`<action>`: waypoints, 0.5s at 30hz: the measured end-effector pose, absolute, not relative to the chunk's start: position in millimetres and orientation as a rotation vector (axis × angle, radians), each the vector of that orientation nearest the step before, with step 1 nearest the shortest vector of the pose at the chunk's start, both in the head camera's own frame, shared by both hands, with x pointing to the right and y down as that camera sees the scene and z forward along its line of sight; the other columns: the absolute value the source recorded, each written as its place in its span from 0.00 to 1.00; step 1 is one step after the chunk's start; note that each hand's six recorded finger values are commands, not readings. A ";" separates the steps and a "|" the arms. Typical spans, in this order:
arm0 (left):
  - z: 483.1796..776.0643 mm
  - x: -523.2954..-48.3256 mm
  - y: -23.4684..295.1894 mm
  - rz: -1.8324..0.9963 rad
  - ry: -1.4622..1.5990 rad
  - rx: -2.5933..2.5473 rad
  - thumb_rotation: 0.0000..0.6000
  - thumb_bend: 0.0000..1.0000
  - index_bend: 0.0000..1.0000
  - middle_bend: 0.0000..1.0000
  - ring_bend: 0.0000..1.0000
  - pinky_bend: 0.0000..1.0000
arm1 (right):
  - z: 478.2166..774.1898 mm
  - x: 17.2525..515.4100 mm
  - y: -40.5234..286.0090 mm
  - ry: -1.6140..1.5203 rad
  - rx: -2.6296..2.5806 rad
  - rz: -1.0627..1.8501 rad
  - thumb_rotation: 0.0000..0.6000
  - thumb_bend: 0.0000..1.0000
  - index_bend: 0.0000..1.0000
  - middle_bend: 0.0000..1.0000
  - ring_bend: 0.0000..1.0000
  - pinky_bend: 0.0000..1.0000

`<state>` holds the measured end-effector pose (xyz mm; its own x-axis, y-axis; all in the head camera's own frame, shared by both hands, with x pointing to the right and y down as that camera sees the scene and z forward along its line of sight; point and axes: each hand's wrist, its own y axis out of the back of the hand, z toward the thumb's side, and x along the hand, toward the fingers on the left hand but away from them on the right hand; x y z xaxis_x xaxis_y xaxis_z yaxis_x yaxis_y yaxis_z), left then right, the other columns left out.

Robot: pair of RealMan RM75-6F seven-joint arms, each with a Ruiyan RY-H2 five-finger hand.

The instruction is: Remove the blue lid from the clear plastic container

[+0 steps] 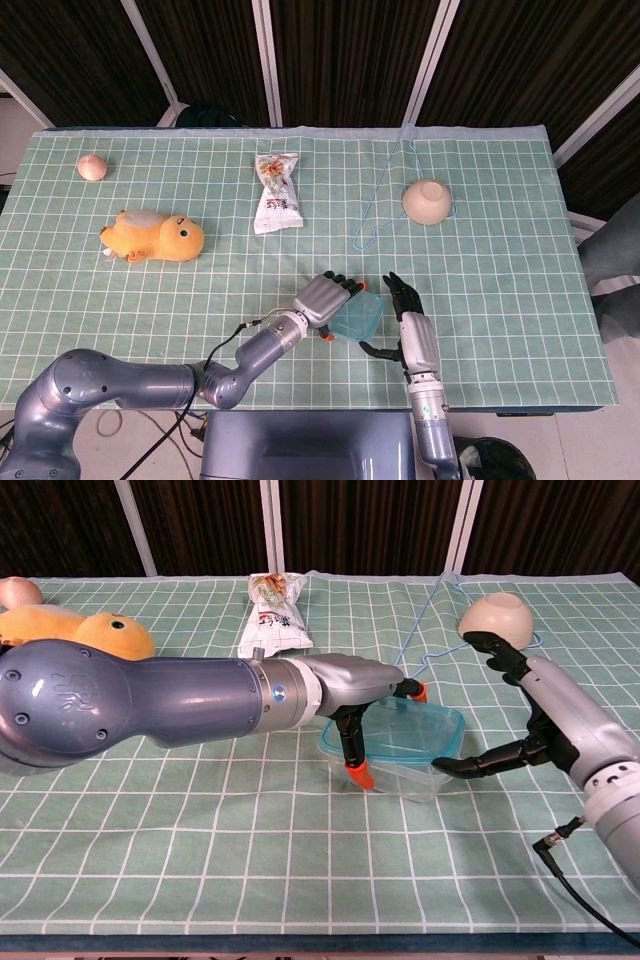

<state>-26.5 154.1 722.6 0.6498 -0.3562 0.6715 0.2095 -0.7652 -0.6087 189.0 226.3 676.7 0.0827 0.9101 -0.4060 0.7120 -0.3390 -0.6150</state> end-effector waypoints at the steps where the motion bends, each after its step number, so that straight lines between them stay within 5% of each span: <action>1: 722.2 -25.7 154.4 -1.082 0.113 -2.197 1.00 0.07 0.20 0.22 0.27 0.40 | 676.4 188.9 226.3 -1.634 -2.106 1.100 1.00 0.22 0.00 0.00 0.00 0.00; 15: 719.9 -26.2 154.3 -1.079 0.098 -2.202 1.00 0.03 0.10 0.14 0.17 0.31 | 675.7 187.1 220.4 -1.684 -2.103 1.079 1.00 0.22 0.00 0.00 0.00 0.00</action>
<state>-26.2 154.3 719.9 0.6545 -0.3427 0.6740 0.2154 -0.7699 -0.6007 187.1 220.4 675.7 0.0639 0.9173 -0.3931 0.7406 -0.3076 -0.5974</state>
